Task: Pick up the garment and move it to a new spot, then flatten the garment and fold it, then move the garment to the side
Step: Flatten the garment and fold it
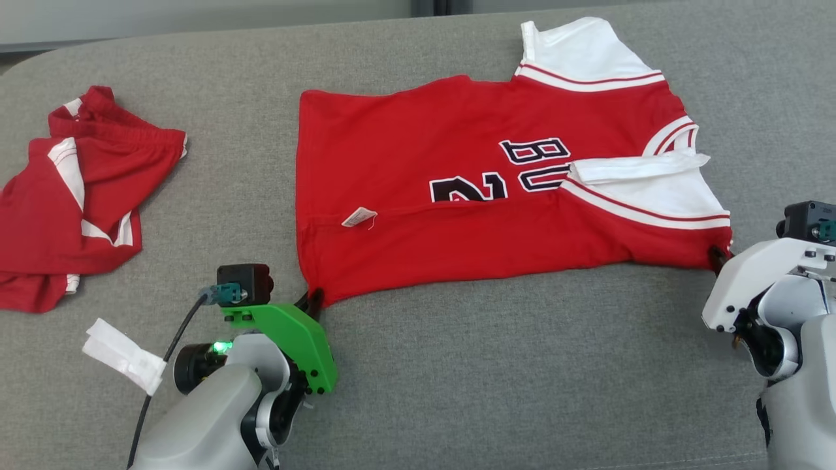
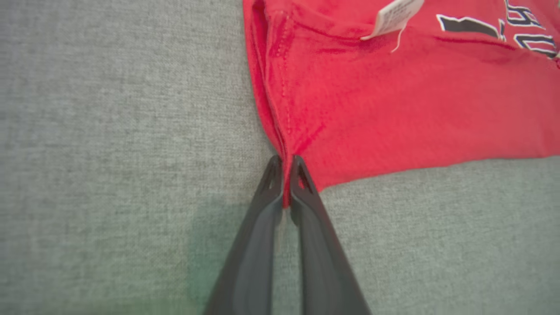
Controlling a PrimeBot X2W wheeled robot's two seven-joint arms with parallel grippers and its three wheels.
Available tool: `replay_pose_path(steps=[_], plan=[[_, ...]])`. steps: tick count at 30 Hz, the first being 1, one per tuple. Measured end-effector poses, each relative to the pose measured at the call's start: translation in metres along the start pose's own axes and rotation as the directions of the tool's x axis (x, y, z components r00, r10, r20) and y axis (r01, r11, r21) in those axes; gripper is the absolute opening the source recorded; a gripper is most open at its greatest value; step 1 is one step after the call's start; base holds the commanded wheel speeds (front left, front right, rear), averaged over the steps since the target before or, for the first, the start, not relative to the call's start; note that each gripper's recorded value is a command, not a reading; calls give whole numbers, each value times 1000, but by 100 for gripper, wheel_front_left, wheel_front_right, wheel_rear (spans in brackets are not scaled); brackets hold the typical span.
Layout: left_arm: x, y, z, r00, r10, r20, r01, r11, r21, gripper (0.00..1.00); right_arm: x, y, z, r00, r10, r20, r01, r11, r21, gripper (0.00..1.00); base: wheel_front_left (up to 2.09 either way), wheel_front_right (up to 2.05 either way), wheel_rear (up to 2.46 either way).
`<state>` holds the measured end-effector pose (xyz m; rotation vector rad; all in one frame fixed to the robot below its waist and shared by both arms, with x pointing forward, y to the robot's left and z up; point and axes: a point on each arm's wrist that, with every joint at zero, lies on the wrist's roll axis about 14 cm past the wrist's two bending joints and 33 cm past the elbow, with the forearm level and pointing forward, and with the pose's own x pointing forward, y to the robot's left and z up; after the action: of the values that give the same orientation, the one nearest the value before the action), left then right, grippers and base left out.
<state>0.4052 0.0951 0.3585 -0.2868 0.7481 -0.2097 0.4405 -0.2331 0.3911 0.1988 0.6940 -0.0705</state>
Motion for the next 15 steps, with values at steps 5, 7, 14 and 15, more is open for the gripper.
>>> replay_pose_path(steps=[5, 7, 14, 15], plan=[[-17, 0, -2, 1000, -2, 11, 2, 1000, -14, 0, -23, -5, -2, 1000, 0, 2, 0, 1000, -14, 0, 0, 0, 0], [-26, 4, -4, 1000, 8, 11, -8, 1000, -13, 0, -33, -5, -7, 1000, -1, -4, 1, 1000, -8, 0, 0, 0, 0], [-51, 11, -19, 999, 38, -17, -38, 999, -32, 0, -62, -6, -33, 999, -4, -44, 5, 1000, 26, 0, 0, 0, 0], [-53, 12, -22, 999, 41, -26, -42, 998, -36, 0, -65, -6, -35, 999, -4, -44, 5, 1000, 28, 0, 0, 0, 0]])
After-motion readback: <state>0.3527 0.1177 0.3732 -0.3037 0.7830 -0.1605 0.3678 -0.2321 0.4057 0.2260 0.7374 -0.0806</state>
